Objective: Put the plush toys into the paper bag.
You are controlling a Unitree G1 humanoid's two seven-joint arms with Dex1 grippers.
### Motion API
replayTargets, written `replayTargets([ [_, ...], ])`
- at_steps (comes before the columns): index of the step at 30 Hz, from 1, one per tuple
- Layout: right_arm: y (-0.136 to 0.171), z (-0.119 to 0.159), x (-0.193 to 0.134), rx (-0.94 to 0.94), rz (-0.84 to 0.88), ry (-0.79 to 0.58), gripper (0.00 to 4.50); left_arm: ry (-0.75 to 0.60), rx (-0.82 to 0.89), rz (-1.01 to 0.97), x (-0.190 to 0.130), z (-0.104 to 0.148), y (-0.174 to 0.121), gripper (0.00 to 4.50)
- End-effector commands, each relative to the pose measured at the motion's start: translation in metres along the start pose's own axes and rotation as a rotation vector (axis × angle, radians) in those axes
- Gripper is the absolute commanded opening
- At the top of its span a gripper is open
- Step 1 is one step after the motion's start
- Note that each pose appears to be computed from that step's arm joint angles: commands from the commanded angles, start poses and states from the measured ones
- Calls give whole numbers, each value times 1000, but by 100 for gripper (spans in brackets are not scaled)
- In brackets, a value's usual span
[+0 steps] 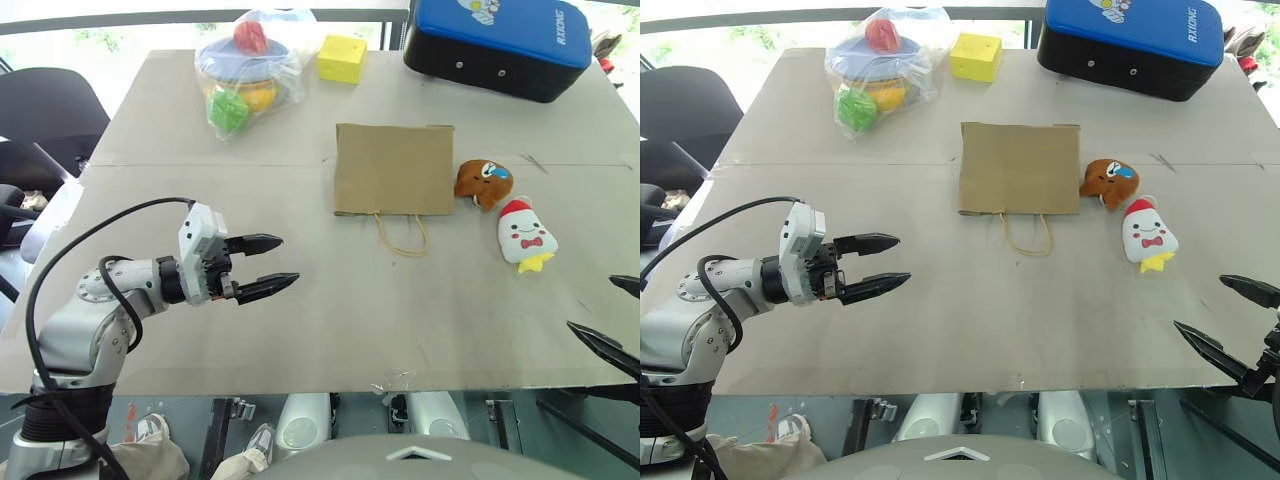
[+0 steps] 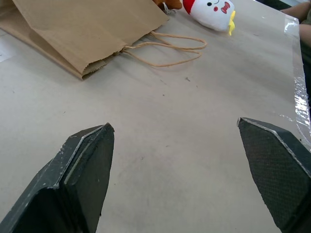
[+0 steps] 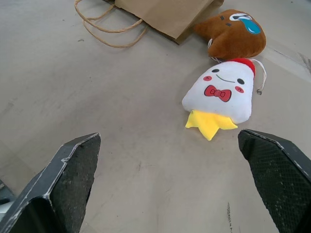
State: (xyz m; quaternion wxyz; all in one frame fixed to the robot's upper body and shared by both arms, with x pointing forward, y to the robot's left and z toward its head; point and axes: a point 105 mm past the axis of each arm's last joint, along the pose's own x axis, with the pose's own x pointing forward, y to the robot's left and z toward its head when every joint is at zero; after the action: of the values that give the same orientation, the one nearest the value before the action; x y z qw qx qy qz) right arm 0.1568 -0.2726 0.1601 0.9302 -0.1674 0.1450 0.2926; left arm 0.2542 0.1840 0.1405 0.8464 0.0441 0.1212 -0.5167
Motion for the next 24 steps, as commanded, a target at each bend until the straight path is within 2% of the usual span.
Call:
replayTargets([
  [1, -5, 11, 1, -52, -42, -49, 449, -33, 49, -40, 8, 14, -3, 440],
  [4, -3, 25, 13, -73, -50, -121, 449, -64, 90, -78, 29, 26, -3, 440],
  [9, 6, 50, 23, -130, -50, -244, 449, -119, 264, -66, 61, 48, 3, 440],
  [13, 29, 53, 34, -153, 29, -223, 449, 17, 474, -71, 85, 44, 11, 440],
  [17, 41, 51, 45, -181, 13, -171, 449, 53, 728, -158, 117, 45, 12, 440],
  [20, 46, 52, 47, -176, 8, -175, 449, 59, 824, -191, 134, 39, 15, 440],
  [24, 50, 52, 46, -170, -11, -172, 449, 33, 861, -190, 151, 40, 18, 440],
])
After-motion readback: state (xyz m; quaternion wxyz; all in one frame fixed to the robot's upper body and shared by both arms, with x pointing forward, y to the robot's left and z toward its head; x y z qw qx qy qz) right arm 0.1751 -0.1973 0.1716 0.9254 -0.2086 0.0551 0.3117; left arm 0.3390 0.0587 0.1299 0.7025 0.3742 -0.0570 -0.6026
